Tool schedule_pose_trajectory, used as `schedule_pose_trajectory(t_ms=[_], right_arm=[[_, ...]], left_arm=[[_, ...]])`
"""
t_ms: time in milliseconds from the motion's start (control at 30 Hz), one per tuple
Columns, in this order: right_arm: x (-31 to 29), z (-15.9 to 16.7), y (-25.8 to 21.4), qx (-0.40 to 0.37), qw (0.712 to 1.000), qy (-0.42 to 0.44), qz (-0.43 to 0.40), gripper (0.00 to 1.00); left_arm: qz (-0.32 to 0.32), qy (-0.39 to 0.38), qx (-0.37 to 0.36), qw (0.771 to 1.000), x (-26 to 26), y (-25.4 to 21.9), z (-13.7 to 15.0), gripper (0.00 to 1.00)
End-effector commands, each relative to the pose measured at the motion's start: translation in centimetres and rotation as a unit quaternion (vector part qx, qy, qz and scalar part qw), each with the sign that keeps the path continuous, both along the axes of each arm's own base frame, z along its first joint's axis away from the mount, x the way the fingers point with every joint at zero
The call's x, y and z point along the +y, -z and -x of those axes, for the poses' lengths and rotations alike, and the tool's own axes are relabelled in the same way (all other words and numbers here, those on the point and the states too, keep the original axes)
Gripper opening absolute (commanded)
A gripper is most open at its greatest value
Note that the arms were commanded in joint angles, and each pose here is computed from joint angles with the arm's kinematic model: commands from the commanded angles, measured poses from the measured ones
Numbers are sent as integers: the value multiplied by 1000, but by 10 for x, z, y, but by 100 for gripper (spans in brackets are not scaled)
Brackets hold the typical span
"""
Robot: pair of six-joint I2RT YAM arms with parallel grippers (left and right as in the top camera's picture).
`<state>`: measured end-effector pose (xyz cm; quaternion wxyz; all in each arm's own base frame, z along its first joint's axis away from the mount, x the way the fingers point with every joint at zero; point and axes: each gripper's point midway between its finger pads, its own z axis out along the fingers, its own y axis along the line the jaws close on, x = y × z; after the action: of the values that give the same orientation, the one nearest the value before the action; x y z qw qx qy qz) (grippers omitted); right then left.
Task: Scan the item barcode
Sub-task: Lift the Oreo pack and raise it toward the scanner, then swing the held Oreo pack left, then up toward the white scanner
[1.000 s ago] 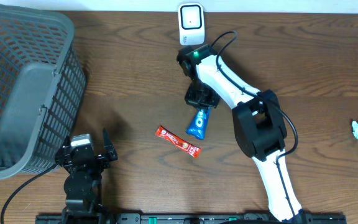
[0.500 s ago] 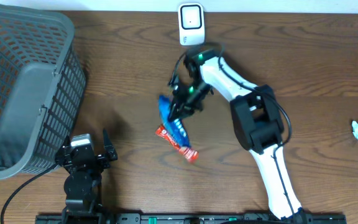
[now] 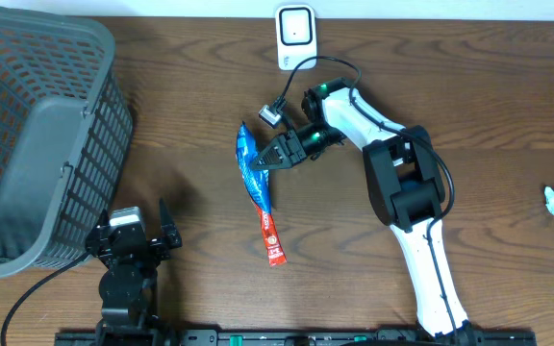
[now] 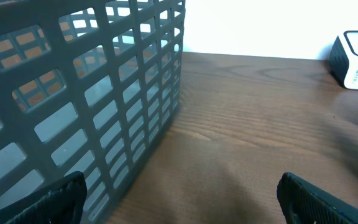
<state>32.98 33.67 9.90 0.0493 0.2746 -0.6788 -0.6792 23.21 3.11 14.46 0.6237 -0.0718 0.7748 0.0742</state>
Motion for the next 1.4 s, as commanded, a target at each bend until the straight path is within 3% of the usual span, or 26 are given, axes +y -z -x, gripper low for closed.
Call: schedule_pose_trajectory(t_ms=[0, 200, 500, 833, 1067, 1367], right_arm=[[5, -6, -23, -89, 993, 9, -78, 1], [12, -14, -42, -168, 979, 2, -115, 1], [31, -28, -113, -290, 941, -15, -176, 1], [51, -16, -171, -380, 895, -39, -230, 1], [53, -7, -172, -335, 917, -44, -211, 1], [54, -20, -126, -415, 901, -77, -100, 1]], left_arm=[[-10, -3, 18, 1000, 2, 14, 0, 98], [-9, -3, 18, 1000, 2, 14, 0, 98], [-10, -3, 18, 1000, 2, 14, 0, 98], [-10, -3, 18, 1000, 2, 14, 0, 98], [-10, -3, 18, 1000, 2, 14, 0, 98], [-10, -3, 18, 1000, 2, 14, 0, 98]])
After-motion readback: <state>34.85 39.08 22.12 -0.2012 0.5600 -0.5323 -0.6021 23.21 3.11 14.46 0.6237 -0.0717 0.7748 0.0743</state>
